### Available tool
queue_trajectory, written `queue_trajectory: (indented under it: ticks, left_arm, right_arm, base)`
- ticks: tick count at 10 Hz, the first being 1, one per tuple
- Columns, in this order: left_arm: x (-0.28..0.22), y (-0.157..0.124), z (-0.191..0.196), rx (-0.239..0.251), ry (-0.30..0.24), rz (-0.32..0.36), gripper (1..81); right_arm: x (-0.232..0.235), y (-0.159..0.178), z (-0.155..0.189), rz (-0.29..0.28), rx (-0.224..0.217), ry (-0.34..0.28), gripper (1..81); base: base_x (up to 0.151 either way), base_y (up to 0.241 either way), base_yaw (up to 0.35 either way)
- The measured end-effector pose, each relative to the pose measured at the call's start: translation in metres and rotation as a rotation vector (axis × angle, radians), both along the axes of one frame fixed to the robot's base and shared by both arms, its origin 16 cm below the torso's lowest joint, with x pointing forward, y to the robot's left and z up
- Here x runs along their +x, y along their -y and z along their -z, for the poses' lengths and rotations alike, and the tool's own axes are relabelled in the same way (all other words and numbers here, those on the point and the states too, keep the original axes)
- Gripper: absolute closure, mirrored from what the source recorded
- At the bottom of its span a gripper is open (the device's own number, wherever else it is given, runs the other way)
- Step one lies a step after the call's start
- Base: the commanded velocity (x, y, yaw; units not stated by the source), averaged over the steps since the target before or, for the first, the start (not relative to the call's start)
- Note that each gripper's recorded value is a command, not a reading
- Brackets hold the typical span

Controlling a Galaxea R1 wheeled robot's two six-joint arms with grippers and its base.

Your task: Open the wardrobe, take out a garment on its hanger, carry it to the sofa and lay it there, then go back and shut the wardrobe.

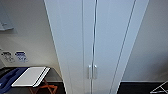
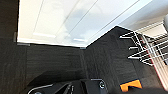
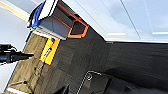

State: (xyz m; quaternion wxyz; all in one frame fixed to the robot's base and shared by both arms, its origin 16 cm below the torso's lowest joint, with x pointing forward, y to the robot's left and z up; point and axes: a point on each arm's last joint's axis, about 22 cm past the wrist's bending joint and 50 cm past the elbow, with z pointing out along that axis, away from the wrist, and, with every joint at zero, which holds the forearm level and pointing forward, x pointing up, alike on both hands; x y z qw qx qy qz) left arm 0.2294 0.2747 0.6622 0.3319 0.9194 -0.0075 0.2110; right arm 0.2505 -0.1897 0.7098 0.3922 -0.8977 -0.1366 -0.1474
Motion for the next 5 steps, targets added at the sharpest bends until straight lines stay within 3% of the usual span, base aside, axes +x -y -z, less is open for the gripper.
queue_trajectory:
  ticks: [2, 5]
  left_arm:
    - [0.057, 0.0, -0.038, -0.009, 0.087, 0.021, 1.0]
    - [0.127, -0.006, -0.087, 0.002, 0.159, 0.047, 1.0]
  right_arm:
    - [0.05, 0.003, -0.035, 0.011, 0.011, 0.079, 1.0]
    - [0.114, -0.002, -0.089, 0.034, 0.041, 0.174, 1.0]
  base:
    - [0.0, 0.0, 0.0]
    - [0.0, 0.0, 0.0]
